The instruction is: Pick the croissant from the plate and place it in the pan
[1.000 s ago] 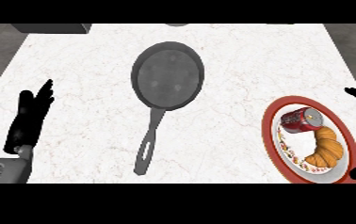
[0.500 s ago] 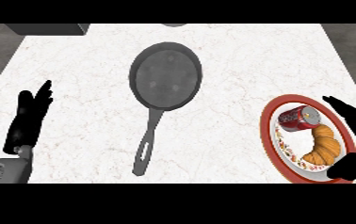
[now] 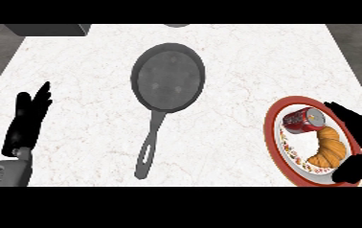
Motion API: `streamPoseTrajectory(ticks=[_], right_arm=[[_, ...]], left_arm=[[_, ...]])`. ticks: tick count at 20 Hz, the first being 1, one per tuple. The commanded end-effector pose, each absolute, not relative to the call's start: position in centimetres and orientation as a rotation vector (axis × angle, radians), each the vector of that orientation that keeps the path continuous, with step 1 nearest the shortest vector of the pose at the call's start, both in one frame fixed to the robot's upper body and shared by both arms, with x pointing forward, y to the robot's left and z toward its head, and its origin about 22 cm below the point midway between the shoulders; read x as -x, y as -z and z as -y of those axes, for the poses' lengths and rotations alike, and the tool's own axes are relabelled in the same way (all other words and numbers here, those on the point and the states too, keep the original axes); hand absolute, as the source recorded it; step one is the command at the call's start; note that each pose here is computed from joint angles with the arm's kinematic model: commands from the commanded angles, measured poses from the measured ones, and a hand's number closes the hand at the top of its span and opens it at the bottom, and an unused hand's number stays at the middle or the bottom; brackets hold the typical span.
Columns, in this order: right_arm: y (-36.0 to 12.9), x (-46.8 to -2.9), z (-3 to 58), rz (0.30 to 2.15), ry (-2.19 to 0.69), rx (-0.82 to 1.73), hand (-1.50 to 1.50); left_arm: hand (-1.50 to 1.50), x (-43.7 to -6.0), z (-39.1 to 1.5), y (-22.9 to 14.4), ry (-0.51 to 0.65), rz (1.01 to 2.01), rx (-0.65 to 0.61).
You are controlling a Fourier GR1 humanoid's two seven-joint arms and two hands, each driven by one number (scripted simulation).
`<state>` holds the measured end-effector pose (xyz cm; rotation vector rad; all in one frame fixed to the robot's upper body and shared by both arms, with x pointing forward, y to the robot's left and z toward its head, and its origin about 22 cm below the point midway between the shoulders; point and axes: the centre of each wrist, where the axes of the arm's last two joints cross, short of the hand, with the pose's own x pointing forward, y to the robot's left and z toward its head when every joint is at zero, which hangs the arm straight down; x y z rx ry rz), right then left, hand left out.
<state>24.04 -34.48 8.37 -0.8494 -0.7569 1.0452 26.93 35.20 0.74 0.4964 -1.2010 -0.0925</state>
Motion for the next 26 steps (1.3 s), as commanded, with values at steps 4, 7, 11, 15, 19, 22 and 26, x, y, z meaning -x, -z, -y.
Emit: streamPoseTrajectory(ticks=[4,7,11,15,19,22,26], right_arm=[[-4.3,-24.9,32.9,0.747,-1.055,0.855,-1.5],[-5.8,-24.7,35.1,0.758,-1.044,0.848,-1.5],[-5.4,-24.8,36.0,0.746,-1.05,0.847,-1.5],[-4.3,-24.6,33.4,0.715,-1.055,0.829,-1.5],[-4.3,-25.8,35.7,0.694,-1.05,0.845,-1.5],[-1.9,-25.4,35.8,0.653,-1.07,0.857,-1.5],[-0.7,-25.2,34.8,0.729,-1.169,0.9,1.5]], left_arm=[[0.0,-27.1,-36.5,-0.2,0.093,1.194,-0.495],[0.0,-26.4,-34.2,-3.4,0.098,1.191,-0.494],[0.0,-26.5,-36.0,-1.2,0.091,1.189,-0.484],[0.0,-26.5,-35.9,0.4,0.093,1.205,-0.506],[0.0,-28.4,-34.8,-1.9,0.086,1.204,-0.485],[0.0,-27.2,-35.3,-0.9,0.087,1.212,-0.496],[0.0,-27.0,-35.5,-2.1,0.108,1.201,-0.466]])
